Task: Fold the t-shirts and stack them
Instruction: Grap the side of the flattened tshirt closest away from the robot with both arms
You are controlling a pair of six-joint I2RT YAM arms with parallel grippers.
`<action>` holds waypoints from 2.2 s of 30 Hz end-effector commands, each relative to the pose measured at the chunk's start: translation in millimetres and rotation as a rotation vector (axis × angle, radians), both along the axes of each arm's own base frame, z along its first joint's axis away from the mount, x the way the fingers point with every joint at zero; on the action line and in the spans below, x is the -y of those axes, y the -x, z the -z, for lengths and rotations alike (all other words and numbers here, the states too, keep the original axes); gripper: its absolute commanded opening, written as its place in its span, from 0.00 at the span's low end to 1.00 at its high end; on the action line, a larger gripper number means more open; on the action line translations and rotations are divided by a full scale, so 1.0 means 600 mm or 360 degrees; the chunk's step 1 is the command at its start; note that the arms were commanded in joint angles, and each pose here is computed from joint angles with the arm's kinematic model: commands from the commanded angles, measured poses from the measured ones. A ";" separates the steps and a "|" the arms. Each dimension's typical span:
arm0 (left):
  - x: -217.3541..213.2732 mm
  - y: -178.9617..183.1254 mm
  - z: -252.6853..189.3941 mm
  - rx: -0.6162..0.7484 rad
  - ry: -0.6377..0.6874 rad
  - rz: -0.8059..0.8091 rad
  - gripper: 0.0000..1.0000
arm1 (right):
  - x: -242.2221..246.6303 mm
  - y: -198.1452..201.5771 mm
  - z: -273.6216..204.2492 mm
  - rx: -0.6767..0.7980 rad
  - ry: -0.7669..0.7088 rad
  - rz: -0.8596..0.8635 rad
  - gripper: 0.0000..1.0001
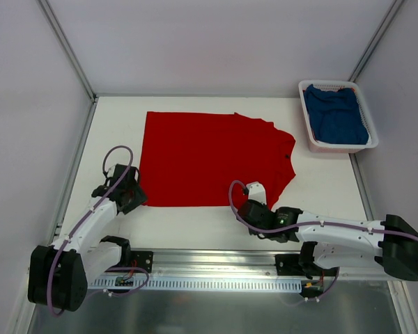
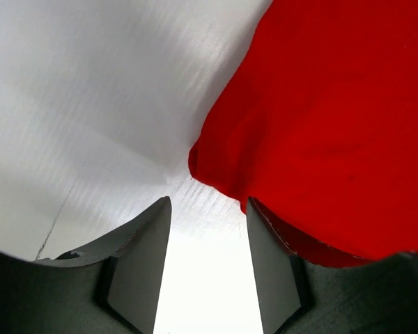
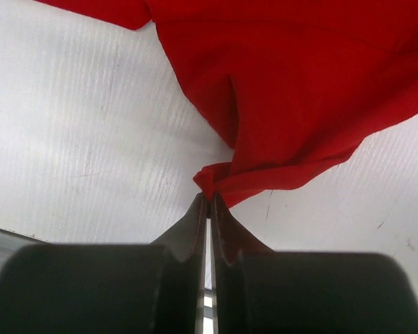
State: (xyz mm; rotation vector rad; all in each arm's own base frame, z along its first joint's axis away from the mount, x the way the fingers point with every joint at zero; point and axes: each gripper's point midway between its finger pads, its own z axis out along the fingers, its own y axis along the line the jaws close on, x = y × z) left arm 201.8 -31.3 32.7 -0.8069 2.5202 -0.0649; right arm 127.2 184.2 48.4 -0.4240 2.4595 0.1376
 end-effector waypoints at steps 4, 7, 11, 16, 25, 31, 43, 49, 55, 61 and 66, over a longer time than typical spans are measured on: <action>-0.018 0.004 0.005 -0.0018 -0.0079 -0.0094 0.43 | 0.003 -0.001 -0.006 0.0033 -0.0028 0.0009 0.01; -0.022 0.004 0.010 -0.0041 -0.0098 -0.0115 0.35 | 0.006 -0.001 -0.008 0.0039 -0.0031 0.0011 0.00; -0.026 0.000 0.011 -0.0044 -0.0123 -0.0134 0.35 | 0.008 -0.002 -0.012 0.0051 -0.0050 0.0018 0.00; -0.028 -0.010 0.009 -0.0039 -0.0143 -0.0136 0.35 | 0.014 -0.001 -0.013 0.0055 -0.0056 0.0024 0.00; -0.027 -0.035 0.001 -0.0004 -0.0159 -0.0117 0.36 | 0.014 -0.001 -0.014 0.0055 -0.0056 0.0024 0.00; -0.024 -0.051 -0.014 0.0040 -0.0155 -0.0098 0.37 | 0.010 0.000 -0.010 0.0046 -0.0049 0.0016 0.00; -0.023 -0.041 0.003 0.0001 -0.0147 -0.0099 0.36 | 0.009 -0.001 -0.010 0.0044 -0.0046 0.0018 0.00; -0.023 -0.024 0.017 -0.0028 -0.0133 -0.0102 0.34 | 0.008 -0.001 -0.009 0.0045 -0.0043 0.0019 0.00; -0.021 -0.018 0.016 -0.0009 -0.0116 -0.0099 0.33 | 0.008 -0.002 -0.009 0.0045 -0.0043 0.0019 0.00; -0.018 -0.017 0.022 -0.0055 -0.0108 -0.0089 0.19 | 0.010 -0.003 -0.015 0.0063 -0.0058 0.0023 0.00; -0.019 -0.019 0.024 -0.0069 -0.0116 -0.0089 0.19 | 0.013 -0.005 -0.019 0.0075 -0.0063 0.0033 0.00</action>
